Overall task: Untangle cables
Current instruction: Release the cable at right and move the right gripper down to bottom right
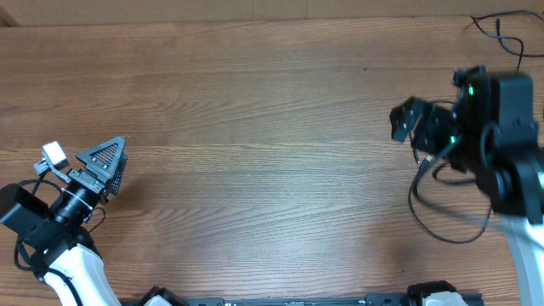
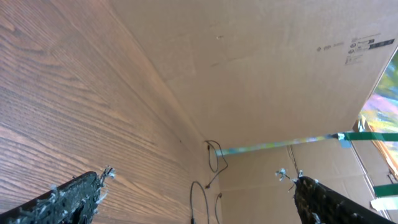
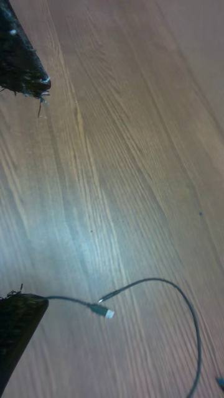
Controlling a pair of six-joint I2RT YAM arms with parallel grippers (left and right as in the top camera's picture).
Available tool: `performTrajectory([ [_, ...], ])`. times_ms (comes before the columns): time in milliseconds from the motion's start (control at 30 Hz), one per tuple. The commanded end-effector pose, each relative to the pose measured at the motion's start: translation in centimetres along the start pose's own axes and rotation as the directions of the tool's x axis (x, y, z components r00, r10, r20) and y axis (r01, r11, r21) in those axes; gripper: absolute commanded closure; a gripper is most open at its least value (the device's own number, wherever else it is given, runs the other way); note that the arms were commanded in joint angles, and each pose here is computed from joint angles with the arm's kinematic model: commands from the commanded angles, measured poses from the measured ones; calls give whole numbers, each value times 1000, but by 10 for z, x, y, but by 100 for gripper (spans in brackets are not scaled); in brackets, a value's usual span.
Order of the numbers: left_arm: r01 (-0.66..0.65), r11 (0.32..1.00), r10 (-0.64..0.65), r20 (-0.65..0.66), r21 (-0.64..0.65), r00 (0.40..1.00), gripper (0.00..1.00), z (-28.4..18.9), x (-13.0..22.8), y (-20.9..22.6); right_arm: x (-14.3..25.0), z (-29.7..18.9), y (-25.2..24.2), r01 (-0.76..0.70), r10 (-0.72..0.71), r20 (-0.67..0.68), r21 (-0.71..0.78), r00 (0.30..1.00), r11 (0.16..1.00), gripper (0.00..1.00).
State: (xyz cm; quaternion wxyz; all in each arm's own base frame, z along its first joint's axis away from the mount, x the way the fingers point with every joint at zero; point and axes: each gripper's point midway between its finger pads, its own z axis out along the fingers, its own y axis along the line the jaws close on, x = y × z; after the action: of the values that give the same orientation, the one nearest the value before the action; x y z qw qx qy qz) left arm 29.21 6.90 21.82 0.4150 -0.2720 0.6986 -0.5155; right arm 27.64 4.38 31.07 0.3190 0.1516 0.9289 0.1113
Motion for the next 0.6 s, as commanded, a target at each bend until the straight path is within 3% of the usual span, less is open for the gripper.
performTrajectory([
  [0, -44, 999, 44, -3, 14, 999, 0, -1, -2, -8, 2, -46, -18, -32, 25, 135, 52, 991, 998, 0],
  [233, -44, 999, 44, -3, 14, 999, 1, -1, -2, -8, 55, -95, -51, -2, -9, 177, 61, 984, 998, 0],
  [567, -44, 999, 44, -3, 14, 999, 0, -1, -2, -8, 101, -109, -76, -9, -2, 169, 63, 986, 998, 0],
])
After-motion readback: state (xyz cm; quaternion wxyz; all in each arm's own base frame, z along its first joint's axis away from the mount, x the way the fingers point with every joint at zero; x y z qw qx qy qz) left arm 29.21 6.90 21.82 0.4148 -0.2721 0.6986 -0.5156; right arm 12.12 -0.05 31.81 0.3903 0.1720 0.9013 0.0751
